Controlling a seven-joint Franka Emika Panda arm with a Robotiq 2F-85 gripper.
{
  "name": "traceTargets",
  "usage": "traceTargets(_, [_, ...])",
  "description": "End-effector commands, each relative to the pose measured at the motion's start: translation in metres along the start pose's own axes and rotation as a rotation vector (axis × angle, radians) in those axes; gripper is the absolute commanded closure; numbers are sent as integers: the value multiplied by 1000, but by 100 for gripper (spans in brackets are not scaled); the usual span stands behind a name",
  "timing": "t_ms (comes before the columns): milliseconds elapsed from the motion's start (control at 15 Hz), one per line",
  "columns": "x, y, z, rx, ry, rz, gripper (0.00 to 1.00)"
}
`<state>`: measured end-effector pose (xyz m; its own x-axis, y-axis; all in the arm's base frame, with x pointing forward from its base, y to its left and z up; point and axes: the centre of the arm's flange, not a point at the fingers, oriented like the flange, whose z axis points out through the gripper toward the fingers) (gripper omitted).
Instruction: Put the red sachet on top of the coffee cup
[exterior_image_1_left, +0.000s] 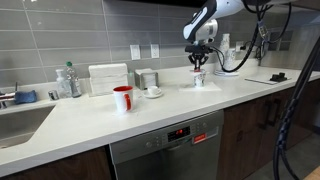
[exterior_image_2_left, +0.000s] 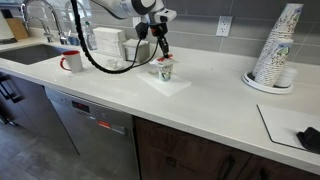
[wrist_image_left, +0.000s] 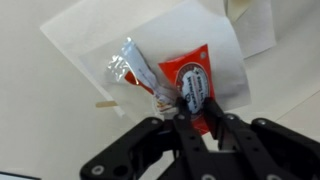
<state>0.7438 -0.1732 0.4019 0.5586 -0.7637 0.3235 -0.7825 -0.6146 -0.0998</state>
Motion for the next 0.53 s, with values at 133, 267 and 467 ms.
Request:
traceTargets(133, [13, 0, -7, -6, -14, -10, 29])
traceTargets(267, [18, 0, -16, 0, -4, -4, 13])
traceTargets(467, [21, -1, -30, 7, -11, 6, 9])
